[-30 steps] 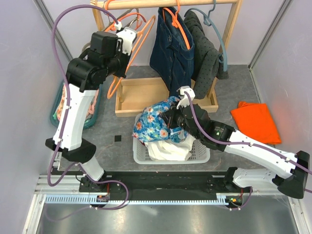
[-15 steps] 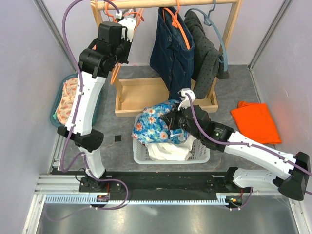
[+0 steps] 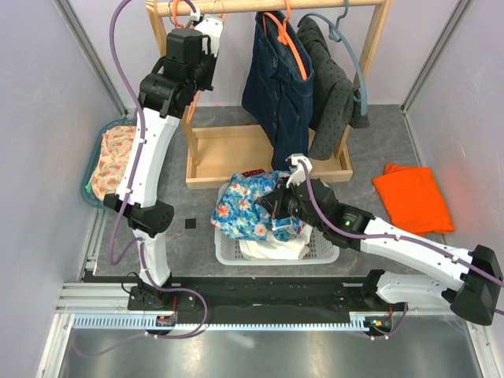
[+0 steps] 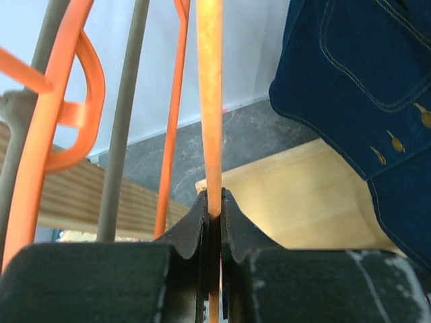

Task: Remove the skirt from the hanger

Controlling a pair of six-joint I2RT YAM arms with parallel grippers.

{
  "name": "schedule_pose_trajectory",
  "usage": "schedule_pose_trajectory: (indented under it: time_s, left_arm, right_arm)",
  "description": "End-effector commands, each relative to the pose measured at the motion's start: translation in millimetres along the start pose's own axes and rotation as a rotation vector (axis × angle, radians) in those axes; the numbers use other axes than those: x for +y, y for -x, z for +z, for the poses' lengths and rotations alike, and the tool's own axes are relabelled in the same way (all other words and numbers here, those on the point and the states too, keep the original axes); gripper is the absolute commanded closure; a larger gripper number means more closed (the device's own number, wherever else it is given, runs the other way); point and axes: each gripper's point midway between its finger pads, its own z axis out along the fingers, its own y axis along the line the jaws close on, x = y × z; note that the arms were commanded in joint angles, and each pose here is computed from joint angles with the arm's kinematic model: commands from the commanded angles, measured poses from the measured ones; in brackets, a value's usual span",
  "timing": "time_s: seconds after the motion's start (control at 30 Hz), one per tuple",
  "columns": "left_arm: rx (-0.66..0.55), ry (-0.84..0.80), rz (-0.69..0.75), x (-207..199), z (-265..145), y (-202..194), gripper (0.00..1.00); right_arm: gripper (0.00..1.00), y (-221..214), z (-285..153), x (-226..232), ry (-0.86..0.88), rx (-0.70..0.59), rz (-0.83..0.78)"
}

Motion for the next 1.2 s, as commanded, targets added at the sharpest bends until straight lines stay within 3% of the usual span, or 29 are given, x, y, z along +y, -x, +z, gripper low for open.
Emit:
schedule_pose_trajectory:
  time_s: [0.0, 0.27, 0.5, 0.57, 0.6, 0.67, 0.87, 1.07, 1.17]
  left_arm:
    - [-0.12, 0.071, -0.015, 18, 4, 33, 0.98]
    - [-0.089, 0.089, -0.008, 17, 33, 19, 0.98]
    - [-0.017, 0.073, -0.03, 18, 32, -1, 0.97]
    - [-0.018, 0.043, -0.044, 15, 24, 0, 0.8]
    - [-0.028, 0.028, -0.047, 15, 12, 3, 0.37]
    - [-0.039, -0.001, -0.059, 10, -1, 7, 0.01]
    - [-0.146, -0.145, -0.095, -13, -75, 36, 0.0]
    - [-0.249, -0.318, -0.065, -47, -138, 57, 0.0]
    - [-0.267, -0.344, -0.064, -49, -150, 59, 0.0]
  right_arm:
    - [1.0, 7, -7, 14, 0.08, -0.03, 0.054]
    - [1.0, 9, -20, 16, 0.106, -0.044, 0.069]
    - [1.0, 4, -21, 11, 0.094, -0.034, 0.064]
    - [1.0, -2, -20, 3, 0.069, -0.022, 0.062]
    - [1.0, -8, -19, -3, 0.047, -0.012, 0.058]
    - [1.0, -17, -18, -18, -0.015, 0.01, 0.053]
    - [1.0, -35, -28, -30, -0.047, 0.064, 0.078]
    - [1.0, 38, -104, 27, 0.219, -0.161, -0.004]
    - [1.0, 52, -133, 51, 0.315, -0.142, -0.038]
